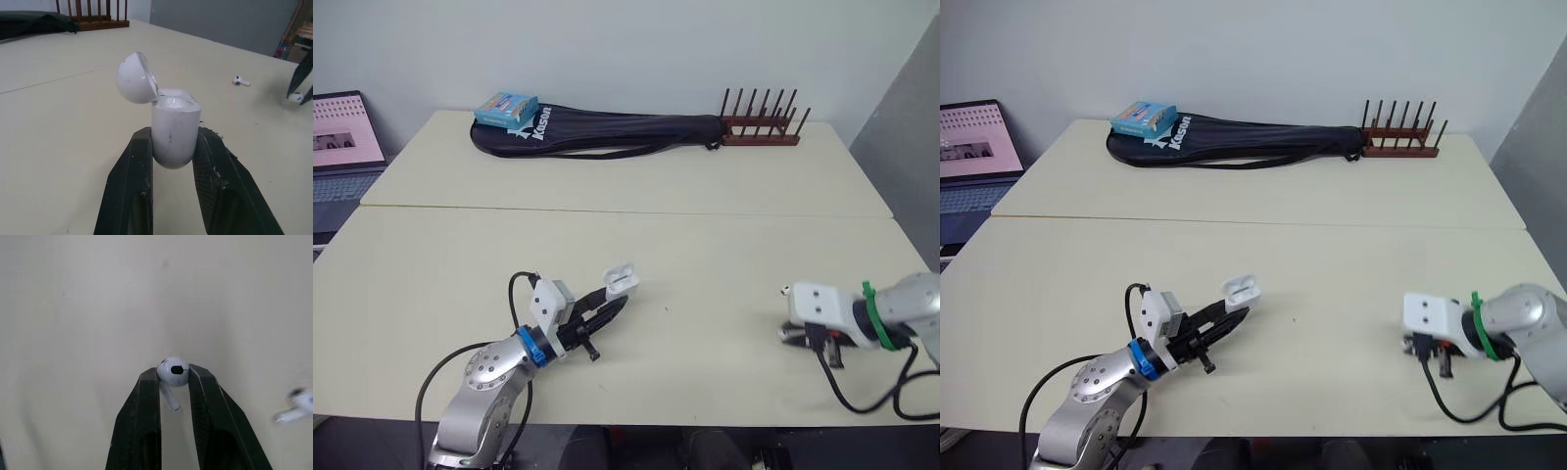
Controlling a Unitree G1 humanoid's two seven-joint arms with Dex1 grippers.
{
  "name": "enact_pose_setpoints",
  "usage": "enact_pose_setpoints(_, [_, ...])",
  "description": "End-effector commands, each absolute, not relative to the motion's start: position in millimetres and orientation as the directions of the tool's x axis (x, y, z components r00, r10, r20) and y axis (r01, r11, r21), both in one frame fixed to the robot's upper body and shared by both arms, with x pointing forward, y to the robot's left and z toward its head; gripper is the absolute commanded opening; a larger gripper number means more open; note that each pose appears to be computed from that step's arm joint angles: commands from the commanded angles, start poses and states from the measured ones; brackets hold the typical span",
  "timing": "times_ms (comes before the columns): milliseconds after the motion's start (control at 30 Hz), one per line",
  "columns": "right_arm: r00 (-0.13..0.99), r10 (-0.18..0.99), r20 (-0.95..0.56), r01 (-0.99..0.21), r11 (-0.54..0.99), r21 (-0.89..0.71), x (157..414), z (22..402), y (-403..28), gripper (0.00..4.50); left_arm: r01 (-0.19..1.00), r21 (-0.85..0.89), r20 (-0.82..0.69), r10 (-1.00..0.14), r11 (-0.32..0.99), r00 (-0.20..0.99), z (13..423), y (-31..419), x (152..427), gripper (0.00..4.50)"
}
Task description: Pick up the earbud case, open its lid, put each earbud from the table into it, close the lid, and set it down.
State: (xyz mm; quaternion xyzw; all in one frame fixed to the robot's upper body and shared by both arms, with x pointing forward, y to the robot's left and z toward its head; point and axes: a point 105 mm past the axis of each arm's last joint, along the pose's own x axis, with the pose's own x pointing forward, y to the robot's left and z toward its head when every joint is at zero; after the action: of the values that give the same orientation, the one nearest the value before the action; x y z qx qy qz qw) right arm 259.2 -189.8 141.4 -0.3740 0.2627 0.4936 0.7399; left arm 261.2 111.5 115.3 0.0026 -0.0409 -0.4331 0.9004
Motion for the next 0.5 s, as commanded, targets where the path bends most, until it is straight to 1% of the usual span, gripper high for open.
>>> enact_pose_setpoints(33, [0.414, 0.680, -0.605, -0.909, 0.279, -0.308, 264.0, 171.5, -157.0, 0.42, 0.781, 0.071, 0.147, -0.781, 0.620, 0.607, 130.8, 103.1, 264.4, 0.75])
enact_pose_setpoints(100, [0.426, 0.778, -0.461, -0.902, 0.327, -0.280, 267.4, 188.1, -130.3, 0.42, 0.786, 0.072, 0.178, -0.783, 0.614, 0.596, 136.2, 96.2, 266.6, 0.75])
enact_pose_setpoints(167, [0.431, 0.833, -0.347, -0.898, 0.358, -0.255, 269.1, 200.4, -109.7, 0.42, 0.791, 0.076, 0.199, -0.786, 0.607, 0.585, 140.0, 90.0, 268.5, 0.75])
enact_pose_setpoints(233, [0.449, 0.871, -0.198, -0.887, 0.407, -0.219, 272.7, 213.2, -87.4, 0.42, 0.790, 0.084, 0.229, -0.783, 0.608, 0.578, 144.9, 83.6, 270.8, 0.75])
enact_pose_setpoints(300, [0.475, 0.878, -0.066, -0.872, 0.458, -0.173, 276.5, 222.8, -69.9, 0.42, 0.784, 0.093, 0.257, -0.776, 0.613, 0.576, 149.4, 78.2, 273.8, 0.75])
enact_pose_setpoints(367, [0.503, 0.864, 0.025, -0.855, 0.502, -0.131, 280.1, 228.2, -60.1, 0.42, 0.779, 0.102, 0.278, -0.770, 0.619, 0.575, 153.0, 74.2, 276.2, 0.75])
enact_pose_setpoints(433, [0.519, 0.851, 0.080, -0.847, 0.525, -0.084, 281.2, 229.7, -53.0, 0.42, 0.775, 0.107, 0.293, -0.764, 0.623, 0.574, 155.6, 71.3, 277.1, 0.75])
enact_pose_setpoints(500, [0.526, 0.844, 0.100, -0.845, 0.533, -0.051, 281.2, 228.0, -47.9, 0.42, 0.771, 0.111, 0.301, -0.761, 0.627, 0.575, 156.8, 69.6, 277.6, 0.75])
